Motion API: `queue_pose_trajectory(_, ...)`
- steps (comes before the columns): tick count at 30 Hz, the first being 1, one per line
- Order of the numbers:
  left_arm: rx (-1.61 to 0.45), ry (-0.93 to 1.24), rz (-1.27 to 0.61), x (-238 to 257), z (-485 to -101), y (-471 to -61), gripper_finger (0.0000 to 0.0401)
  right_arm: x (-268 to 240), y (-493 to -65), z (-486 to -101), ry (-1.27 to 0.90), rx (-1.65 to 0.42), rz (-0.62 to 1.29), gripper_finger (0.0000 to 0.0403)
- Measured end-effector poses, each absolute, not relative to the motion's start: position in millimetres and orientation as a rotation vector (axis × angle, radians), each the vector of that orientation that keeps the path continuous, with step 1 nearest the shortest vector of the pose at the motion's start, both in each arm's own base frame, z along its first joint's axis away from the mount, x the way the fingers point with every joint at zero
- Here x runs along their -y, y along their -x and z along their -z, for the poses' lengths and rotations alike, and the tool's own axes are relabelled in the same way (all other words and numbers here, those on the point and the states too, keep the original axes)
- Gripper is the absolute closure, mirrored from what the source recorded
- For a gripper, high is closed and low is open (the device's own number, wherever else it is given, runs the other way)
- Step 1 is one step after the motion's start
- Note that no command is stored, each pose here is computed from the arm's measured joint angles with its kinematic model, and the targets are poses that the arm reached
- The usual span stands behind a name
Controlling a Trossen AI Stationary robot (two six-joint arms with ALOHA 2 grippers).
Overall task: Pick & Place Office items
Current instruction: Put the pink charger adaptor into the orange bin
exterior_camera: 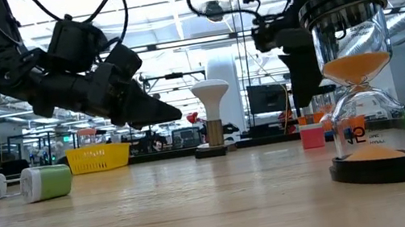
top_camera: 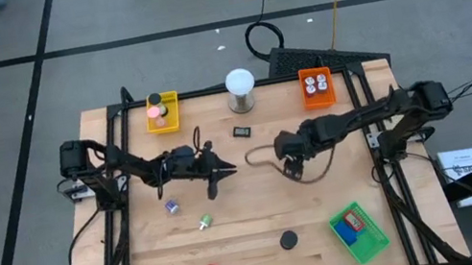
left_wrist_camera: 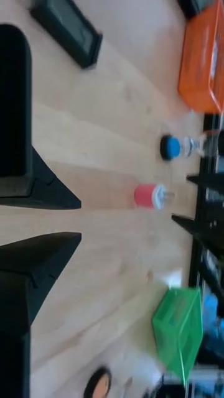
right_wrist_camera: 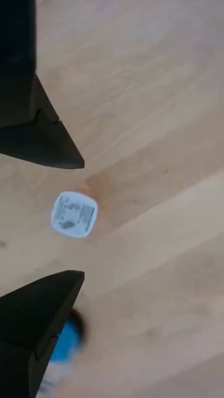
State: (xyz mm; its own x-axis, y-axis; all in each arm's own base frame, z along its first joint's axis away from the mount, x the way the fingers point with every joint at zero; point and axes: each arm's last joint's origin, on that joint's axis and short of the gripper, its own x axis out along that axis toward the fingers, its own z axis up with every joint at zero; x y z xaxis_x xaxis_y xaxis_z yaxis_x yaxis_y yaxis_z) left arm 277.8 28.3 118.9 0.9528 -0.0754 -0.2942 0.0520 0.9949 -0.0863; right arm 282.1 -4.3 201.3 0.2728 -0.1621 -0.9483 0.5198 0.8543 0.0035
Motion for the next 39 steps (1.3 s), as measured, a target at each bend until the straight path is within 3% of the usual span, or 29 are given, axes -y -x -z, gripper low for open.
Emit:
queue_pose_trajectory(6, -0.304, 0.104, -0.007, -26, -119, -278, 0.0329, 7, -282, -201, -0.476, -1.198, 0.526, 0.0132)
queue_pose_trajectory(20, -0.331, 0.081, -0.127, -22, -116, -278, 0.0329, 7, -297, -165, -0.458, -1.288, 0.555, 0.0164)
queue_pose_trajectory(31, -0.339, 0.060, -0.138, -23, -115, -277, 0.0329, 3, -298, -166, -0.464, -1.277, 0.555, 0.0271)
queue_pose_trajectory(39, -0.357, 0.059, -0.139, -23, -114, -277, 0.0329, 2, -297, -166, -0.465, -1.292, 0.514, 0.0252)
